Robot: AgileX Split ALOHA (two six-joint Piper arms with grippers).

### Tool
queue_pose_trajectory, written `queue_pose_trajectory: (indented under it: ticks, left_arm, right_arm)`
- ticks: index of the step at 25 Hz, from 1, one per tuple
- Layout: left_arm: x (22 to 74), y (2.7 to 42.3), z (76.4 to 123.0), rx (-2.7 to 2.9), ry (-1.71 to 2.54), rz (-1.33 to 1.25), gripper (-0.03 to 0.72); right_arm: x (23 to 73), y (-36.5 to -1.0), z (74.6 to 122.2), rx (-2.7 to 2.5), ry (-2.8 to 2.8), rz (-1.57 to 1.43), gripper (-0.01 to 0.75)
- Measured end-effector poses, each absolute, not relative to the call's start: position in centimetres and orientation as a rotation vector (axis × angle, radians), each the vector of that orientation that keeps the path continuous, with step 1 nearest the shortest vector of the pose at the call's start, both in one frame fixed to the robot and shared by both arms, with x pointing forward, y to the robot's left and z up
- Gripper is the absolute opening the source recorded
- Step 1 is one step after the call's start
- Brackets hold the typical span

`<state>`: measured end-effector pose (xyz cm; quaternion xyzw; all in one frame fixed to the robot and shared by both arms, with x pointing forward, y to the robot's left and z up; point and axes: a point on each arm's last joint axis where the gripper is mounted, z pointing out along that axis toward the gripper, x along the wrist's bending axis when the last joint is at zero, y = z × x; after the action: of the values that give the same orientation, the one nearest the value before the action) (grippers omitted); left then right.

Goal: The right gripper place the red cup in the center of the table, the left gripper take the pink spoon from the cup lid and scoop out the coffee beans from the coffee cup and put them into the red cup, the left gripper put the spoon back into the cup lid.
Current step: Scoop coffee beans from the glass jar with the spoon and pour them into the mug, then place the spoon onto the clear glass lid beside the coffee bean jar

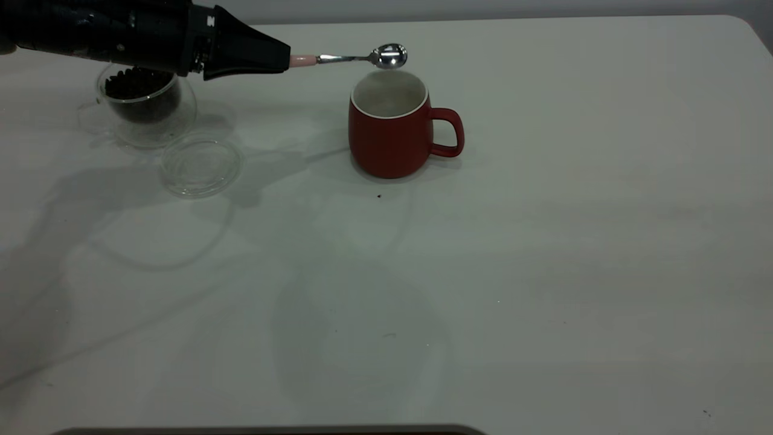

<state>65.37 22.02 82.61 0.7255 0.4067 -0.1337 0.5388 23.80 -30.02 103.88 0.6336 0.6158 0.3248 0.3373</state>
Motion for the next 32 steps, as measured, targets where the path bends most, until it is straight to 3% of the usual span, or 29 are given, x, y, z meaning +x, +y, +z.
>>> queue_pose_trajectory:
  ticks: [5,15,24,32]
  left_arm:
    - [65.0,23.1,83.2,1.609,1.062,-0.49,0.119]
    - [62.5,30.6,86.1,1.525,1.218,-0.556,0.119]
    - [57.3,38.4,84.0,1.399,1.447,-0.563,0.119]
    - [56.5,40.3,82.8,1.41,1.605,-0.502,0.119]
  right_arm:
    - [23.8,-30.0,103.9,1.651,1.605,0.847,0.586]
    - [23.8,-30.0,103.9,1.652,1.605,0.848,0.586]
    - [23.8,-30.0,103.9,1.652,1.605,0.848,0.586]
    - [23.8,-30.0,103.9,1.652,1.605,0.848,0.586]
